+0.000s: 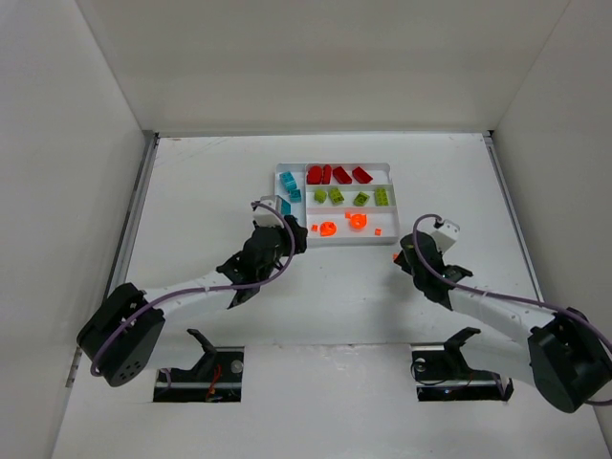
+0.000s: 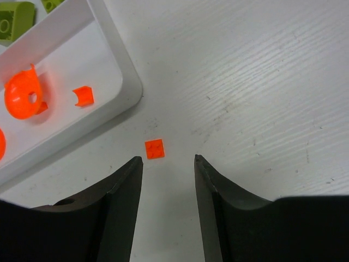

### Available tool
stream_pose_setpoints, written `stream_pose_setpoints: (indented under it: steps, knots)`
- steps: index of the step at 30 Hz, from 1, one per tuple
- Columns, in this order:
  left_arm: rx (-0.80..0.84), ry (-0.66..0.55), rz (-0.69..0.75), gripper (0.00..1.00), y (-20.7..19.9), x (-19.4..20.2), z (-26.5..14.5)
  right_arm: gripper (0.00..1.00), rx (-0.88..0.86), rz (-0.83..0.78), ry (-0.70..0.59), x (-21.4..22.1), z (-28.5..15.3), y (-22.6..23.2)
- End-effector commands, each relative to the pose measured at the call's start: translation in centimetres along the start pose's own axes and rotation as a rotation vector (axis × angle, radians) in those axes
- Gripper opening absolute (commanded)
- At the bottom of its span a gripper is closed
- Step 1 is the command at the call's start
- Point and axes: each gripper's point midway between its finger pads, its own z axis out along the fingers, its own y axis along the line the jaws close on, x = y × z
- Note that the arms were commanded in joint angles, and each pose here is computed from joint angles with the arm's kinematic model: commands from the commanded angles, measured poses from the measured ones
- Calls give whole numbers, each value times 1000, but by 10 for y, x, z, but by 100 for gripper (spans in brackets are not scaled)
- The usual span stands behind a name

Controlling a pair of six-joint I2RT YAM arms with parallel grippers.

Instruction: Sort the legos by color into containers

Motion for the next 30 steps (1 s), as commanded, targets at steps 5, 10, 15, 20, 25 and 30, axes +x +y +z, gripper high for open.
stream_pose_setpoints:
  steps: [5, 10, 15, 20, 25, 30]
  knots:
    - [71, -73, -67, 50, -16, -19, -4, 46, 14, 33, 20, -2, 8, 19]
    - [76, -78, -71, 50, -17, -20, -5, 45, -11, 27, 38, 1, 10, 31]
    - [78, -85, -80, 50, -17, -23, -6, 48, -11, 52, 85, 13, 14, 39]
    - [92, -95, -96, 50, -18, -26, -9, 48, 51, 92, 55, 10, 17, 38]
    - [107, -103, -108, 50, -20, -29, -12, 42, 148, 112, 9, 7, 21, 35]
    - [113, -130, -119, 50, -18, -37, -16, 37, 226, 164, -9, 7, 24, 33]
